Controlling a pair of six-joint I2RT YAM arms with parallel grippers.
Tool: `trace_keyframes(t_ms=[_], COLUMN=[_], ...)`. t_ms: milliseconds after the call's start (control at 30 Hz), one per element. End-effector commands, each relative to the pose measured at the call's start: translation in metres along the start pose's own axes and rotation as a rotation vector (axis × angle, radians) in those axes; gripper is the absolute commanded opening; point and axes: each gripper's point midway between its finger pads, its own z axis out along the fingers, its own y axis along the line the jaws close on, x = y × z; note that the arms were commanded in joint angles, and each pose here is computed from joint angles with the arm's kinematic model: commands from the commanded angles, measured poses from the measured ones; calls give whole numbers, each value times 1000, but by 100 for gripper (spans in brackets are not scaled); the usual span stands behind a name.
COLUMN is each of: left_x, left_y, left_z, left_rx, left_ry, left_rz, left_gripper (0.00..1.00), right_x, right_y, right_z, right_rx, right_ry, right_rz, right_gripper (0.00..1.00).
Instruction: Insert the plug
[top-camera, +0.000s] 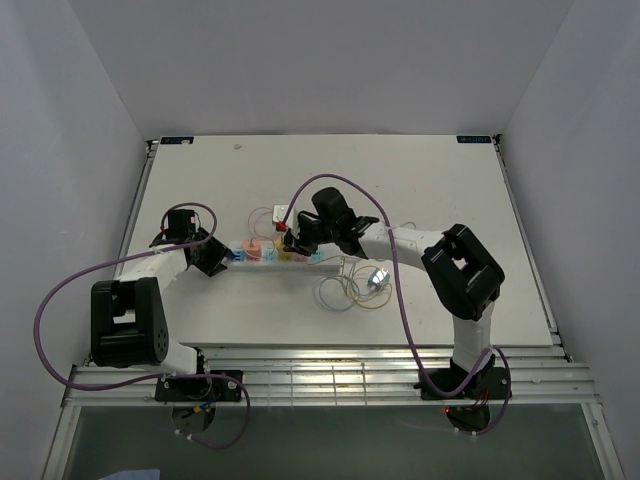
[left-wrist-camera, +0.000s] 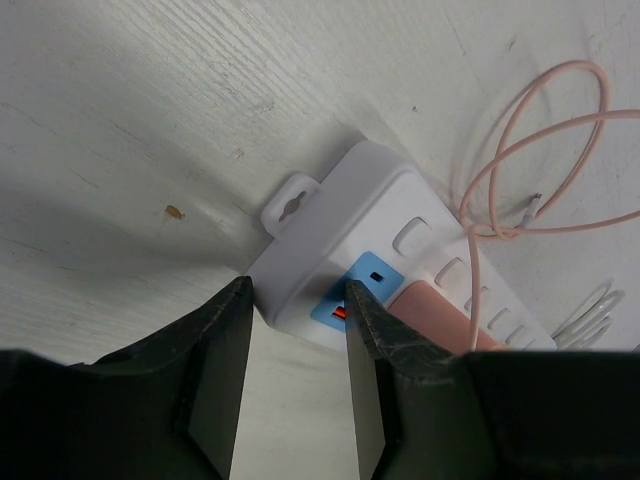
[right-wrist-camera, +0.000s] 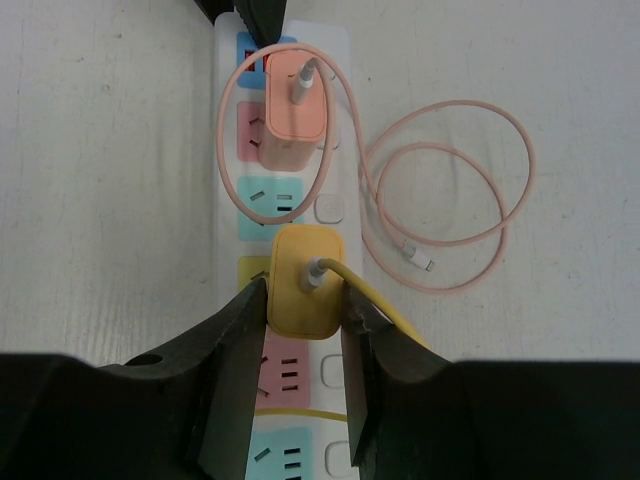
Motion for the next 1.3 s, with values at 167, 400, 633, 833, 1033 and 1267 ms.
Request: trace_keyframes(t_ms=[167, 400, 633, 833, 1033, 1267], left_x=[13, 12, 11, 10, 10, 10], left_y=[25, 25, 25, 24, 25, 25], left_z=[4, 4, 3, 3, 3, 3], left_rx=[-94, -94, -96, -97, -102, -104], left_ry=[25, 23, 21, 20, 18, 19], left_rz=[5, 5, 7, 7, 6, 5], left_gripper=[49, 49, 49, 49, 49, 49], right_x=[-32, -53, -54, -48, -38, -30], right_y=[-7, -3, -5, -11, -14, -12], right_z=[-1, -12, -12, -10, -13, -9], right_rx=[41, 35, 42, 56, 61, 57], right_ry=[-139, -228, -249, -246, -232, -216], right_rz=[-47, -45, -34, -21, -4, 5], right_gripper=[8, 8, 8, 8, 8, 8])
